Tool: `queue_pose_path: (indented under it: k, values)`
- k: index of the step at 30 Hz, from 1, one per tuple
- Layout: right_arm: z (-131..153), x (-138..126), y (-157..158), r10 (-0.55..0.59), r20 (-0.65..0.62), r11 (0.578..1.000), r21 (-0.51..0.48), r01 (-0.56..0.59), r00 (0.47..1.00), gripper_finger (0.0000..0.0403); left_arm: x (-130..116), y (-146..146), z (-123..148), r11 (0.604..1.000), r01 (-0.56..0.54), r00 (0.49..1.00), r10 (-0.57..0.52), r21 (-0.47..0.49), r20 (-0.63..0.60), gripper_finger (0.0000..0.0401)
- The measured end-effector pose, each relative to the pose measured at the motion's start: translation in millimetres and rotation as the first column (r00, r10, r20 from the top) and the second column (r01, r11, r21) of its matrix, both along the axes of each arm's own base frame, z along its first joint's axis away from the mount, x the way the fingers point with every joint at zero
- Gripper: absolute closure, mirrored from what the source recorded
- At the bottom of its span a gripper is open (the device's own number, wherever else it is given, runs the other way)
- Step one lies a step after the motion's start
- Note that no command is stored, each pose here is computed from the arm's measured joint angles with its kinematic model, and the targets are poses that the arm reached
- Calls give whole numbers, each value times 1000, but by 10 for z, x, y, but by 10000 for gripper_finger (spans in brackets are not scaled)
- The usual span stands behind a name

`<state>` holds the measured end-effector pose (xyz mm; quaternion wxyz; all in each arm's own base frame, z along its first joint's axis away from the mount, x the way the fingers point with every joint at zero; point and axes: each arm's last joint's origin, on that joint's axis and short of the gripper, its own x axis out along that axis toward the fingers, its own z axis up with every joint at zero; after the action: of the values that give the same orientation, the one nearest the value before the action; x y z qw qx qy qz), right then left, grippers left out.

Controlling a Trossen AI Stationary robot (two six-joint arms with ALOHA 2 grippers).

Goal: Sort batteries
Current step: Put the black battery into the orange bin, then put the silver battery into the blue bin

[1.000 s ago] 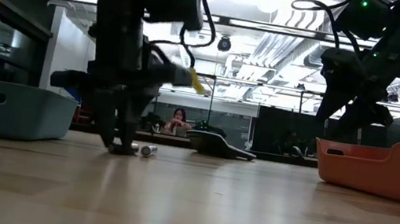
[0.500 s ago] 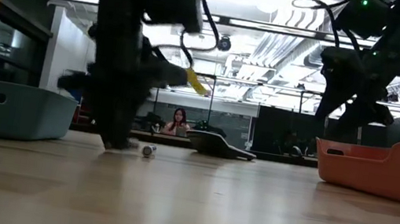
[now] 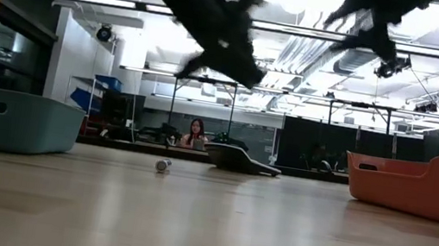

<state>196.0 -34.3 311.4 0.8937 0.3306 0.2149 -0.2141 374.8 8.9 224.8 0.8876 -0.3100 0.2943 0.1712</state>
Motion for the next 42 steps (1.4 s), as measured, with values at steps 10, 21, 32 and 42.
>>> queue_pose_path:
  k: [10,21,32,42]
  values:
    - [833,-103,-37,-89,195,966,-220,132,977,155,1075,-172,-423,939,343,934,-343,17,97,375]
    - [922,-150,-45,-148,200,958,-214,191,968,155,1543,-101,-329,918,395,907,-393,19,151,267]
    - [783,-138,-46,-167,78,967,-182,179,983,155,842,254,-81,964,247,944,-262,-97,-201,200]
    - [400,97,-79,-151,-240,980,-164,113,959,155,-354,-69,-328,938,-333,878,274,-91,-392,208]
